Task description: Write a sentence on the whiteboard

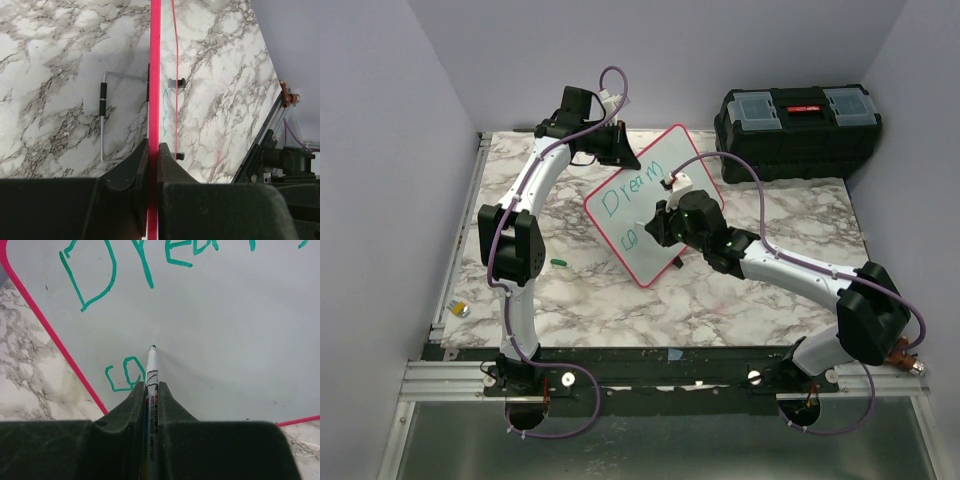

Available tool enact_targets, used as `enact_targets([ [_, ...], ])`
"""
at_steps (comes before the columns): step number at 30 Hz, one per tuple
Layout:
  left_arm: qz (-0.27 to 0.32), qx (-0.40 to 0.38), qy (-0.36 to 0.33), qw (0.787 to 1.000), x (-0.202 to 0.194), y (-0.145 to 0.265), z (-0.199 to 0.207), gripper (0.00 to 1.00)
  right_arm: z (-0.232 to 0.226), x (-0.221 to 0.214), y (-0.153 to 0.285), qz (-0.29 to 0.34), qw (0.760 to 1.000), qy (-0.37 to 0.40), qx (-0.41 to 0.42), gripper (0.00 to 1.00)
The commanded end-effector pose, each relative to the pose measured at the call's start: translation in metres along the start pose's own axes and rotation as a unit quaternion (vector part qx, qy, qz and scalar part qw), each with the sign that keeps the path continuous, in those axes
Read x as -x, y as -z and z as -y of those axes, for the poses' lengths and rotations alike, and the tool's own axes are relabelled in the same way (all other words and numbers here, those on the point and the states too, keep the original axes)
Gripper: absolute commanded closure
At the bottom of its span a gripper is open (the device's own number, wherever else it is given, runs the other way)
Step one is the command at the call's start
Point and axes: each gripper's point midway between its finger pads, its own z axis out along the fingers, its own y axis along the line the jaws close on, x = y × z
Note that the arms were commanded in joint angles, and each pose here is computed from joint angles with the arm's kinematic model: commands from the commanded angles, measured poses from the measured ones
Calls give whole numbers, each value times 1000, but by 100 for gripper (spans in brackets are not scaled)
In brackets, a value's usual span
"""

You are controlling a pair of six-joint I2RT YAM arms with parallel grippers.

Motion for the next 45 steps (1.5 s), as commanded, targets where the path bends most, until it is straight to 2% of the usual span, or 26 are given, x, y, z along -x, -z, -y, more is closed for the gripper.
enact_targets([
  [1, -17, 12, -19, 1000, -11, -3, 2, 100, 1, -3, -7, -6, 1000, 4, 2, 99],
  [18, -16, 13, -20, 1000, -10, -3, 2, 100, 8, -44, 12, -43, 999, -23, 1, 99],
  [31, -17, 14, -18, 1000, -11, -3, 2, 100, 5, -7, 2, -13, 1000, -18, -13, 99],
  [45, -16, 13, -19, 1000, -11, -3, 3, 100, 23, -3, -13, -16, 997, -6, -69, 99],
])
